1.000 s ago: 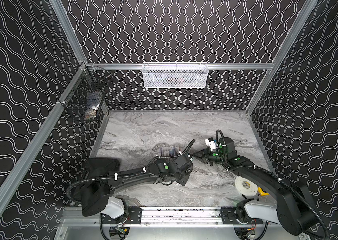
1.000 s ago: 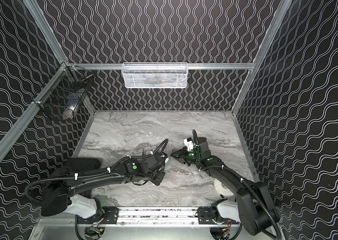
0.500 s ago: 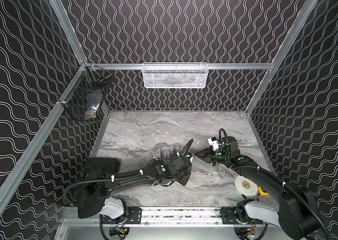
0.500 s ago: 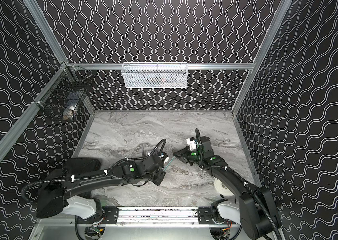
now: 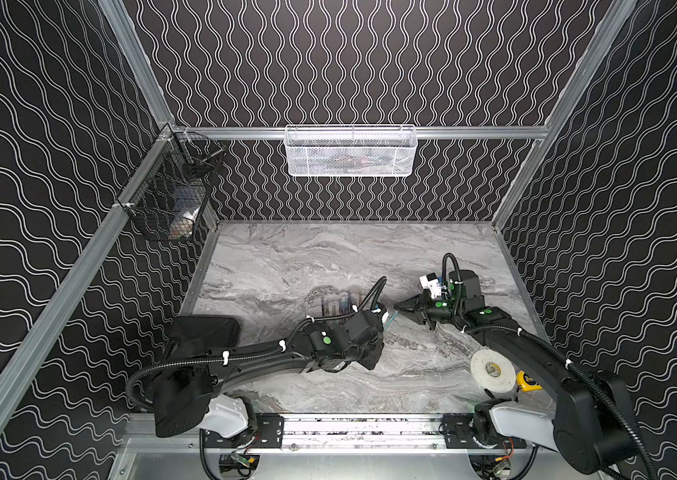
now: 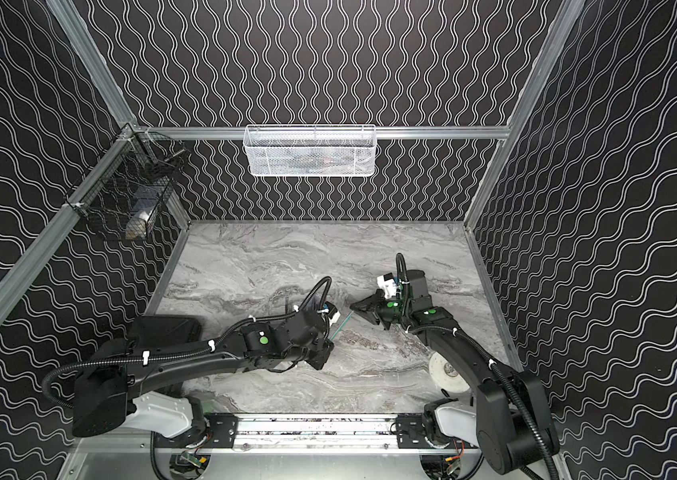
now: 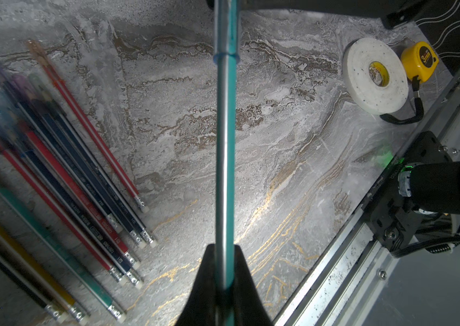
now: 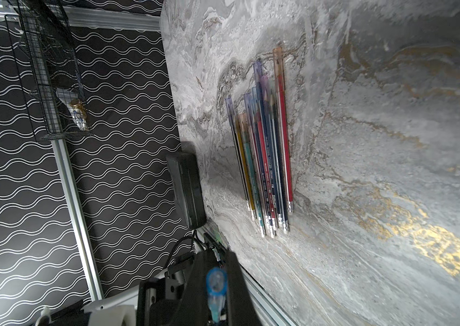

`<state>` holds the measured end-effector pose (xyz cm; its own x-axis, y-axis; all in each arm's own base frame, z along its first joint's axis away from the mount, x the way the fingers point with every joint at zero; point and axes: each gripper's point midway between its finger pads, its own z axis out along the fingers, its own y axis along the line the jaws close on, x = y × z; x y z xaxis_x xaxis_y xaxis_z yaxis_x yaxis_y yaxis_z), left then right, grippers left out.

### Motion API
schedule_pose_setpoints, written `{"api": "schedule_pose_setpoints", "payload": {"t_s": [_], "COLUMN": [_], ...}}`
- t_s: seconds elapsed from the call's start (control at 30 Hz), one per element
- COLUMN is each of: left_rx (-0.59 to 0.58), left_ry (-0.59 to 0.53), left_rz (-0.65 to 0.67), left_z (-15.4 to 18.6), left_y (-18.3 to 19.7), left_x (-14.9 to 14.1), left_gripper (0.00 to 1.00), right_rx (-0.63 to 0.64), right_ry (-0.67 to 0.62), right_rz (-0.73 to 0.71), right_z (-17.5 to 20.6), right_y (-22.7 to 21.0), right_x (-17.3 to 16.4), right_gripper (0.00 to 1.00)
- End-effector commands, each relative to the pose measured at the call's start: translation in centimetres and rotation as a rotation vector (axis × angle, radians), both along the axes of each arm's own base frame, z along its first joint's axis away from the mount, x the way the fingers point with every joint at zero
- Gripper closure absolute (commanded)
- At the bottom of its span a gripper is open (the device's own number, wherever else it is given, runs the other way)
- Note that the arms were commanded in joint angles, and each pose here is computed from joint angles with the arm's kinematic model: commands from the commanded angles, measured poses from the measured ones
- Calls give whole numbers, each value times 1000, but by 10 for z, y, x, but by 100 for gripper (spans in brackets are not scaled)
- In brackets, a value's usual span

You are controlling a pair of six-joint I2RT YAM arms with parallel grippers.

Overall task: Remove the protective cover of the pencils
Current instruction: Remove the protective sleeve from the pencil, then place the protective sleeve at the center of the board.

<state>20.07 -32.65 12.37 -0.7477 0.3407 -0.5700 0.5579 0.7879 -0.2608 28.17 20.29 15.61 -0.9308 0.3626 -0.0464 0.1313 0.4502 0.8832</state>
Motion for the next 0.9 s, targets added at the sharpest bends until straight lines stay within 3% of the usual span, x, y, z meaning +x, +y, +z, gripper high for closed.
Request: {"api": "schedule_pose_setpoints", "payload": {"t_s": [0.0,0.47,0.7,0.87], "left_rx": [156,158,124,75], "left_ry": [134,161,125,87], "left_rz": [-42,-70,-37,-32], "left_z": [-29,-37,-25,-5], "left_y": [29,25,27,23], "left_x": [-29,-37,-32,-25], "left_gripper": [100,100,100,100], "right_rx": [-62,-115,-388,-652], "right_ry": [-110,-135,-31,46], "right_rz": [-129,-156,-206,-236], "right_z": [8,15,-25,-49], "right_y": [-18,-35,-86,-131], "right_x": [35,53,64,68], "right_gripper": [100,100,96,95]}}
